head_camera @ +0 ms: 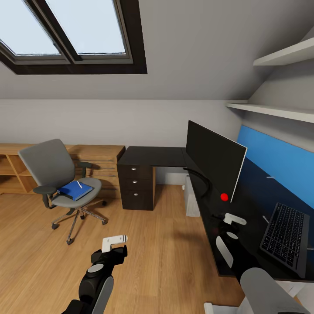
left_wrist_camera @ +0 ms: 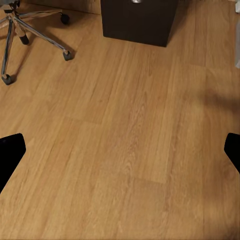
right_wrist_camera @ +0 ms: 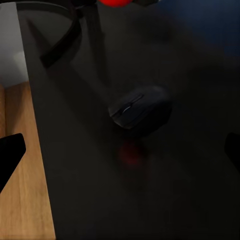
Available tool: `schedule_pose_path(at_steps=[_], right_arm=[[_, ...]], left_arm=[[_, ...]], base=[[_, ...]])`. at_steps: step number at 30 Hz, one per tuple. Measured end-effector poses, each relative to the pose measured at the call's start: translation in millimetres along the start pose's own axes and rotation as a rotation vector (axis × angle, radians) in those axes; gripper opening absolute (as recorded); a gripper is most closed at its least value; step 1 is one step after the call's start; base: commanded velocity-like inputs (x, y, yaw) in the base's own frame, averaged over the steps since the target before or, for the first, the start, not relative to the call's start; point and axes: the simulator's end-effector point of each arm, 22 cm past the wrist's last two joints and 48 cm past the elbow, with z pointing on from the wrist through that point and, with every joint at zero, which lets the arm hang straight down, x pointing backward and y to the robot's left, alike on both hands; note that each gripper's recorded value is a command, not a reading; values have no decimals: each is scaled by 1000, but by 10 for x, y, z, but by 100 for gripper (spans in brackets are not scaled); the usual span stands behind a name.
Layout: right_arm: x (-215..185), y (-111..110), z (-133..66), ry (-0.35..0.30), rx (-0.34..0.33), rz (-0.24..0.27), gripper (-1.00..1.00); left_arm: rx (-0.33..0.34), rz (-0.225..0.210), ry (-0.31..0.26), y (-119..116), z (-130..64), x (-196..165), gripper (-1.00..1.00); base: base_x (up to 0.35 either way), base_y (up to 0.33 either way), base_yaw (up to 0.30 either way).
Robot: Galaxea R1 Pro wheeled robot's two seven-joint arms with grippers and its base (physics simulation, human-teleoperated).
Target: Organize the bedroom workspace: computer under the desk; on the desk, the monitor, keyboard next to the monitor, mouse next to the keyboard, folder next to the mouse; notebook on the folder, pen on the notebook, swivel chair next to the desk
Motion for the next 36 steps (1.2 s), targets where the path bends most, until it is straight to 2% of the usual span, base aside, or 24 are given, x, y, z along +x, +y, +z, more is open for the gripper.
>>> schedule_pose_path(at_steps=[26, 36], right_arm=[[50, -10, -7, 8, 1, -2, 100], [188, -43, 61, 8, 6, -3, 100]], left_arm=[[8, -9, -24, -21, -53, -110, 100], [10, -10, -25, -30, 43, 7, 100]], base=[[0, 0, 0], [0, 0, 0]])
